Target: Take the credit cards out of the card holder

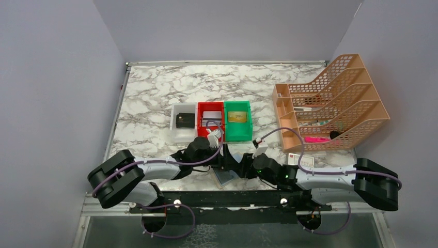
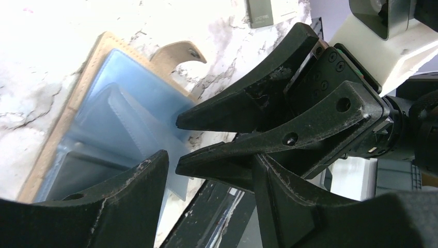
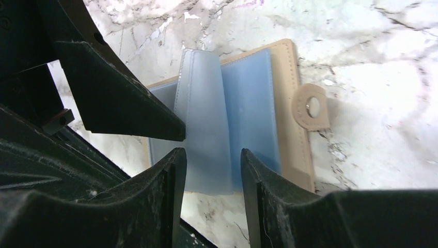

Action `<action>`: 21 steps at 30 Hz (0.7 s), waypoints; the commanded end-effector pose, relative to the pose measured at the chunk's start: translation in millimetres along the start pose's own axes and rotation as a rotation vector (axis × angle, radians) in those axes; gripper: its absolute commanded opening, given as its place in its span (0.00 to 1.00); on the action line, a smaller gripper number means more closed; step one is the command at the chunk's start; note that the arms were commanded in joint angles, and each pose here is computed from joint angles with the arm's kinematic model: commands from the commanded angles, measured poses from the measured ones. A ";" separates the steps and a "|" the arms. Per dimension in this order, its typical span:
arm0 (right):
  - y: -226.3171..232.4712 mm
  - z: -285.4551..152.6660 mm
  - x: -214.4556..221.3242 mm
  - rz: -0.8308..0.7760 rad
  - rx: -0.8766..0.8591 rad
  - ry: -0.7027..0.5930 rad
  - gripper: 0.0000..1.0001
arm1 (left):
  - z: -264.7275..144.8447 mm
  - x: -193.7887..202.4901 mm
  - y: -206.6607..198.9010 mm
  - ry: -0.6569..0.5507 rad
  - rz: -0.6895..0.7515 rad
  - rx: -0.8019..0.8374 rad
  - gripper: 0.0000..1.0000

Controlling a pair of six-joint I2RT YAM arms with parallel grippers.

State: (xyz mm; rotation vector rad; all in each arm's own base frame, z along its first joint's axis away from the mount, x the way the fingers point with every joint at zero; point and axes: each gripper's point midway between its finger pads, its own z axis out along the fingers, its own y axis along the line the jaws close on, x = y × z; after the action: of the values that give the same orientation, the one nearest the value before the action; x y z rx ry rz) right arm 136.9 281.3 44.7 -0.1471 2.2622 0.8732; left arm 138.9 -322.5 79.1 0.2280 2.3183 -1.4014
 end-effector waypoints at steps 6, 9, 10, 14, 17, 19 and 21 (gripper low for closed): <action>-11.7 -22.8 -10.9 0.090 0.042 -0.062 0.49 | 19.8 -16.1 -3.1 -0.042 0.015 -0.005 0.62; -19.4 -29.4 -16.1 0.125 0.057 -0.102 0.49 | 24.7 -18.2 -4.4 -0.040 0.019 -0.004 0.63; -21.7 -31.4 -17.1 0.134 0.062 -0.110 0.49 | 26.1 -18.5 -4.4 -0.038 0.021 -0.005 0.63; -29.2 -38.9 -23.0 0.166 0.077 -0.149 0.48 | 33.8 -21.5 -4.4 -0.034 0.033 -0.008 0.63; -32.5 -43.3 -24.9 0.186 0.080 -0.164 0.47 | 41.8 -22.3 -3.1 -0.021 0.038 -0.010 0.64; -36.9 -45.5 -27.7 0.192 0.095 -0.183 0.47 | 47.1 -23.3 -4.1 -0.013 0.040 -0.005 0.64; -40.1 -47.7 -29.0 0.202 0.107 -0.191 0.46 | 51.7 -24.6 -7.9 -0.004 0.043 0.010 0.65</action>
State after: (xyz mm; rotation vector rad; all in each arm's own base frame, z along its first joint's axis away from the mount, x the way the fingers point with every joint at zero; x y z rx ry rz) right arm 140.0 227.8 66.4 0.1326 2.1845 0.8656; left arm 160.4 -358.4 69.8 0.2523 2.3329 -1.3943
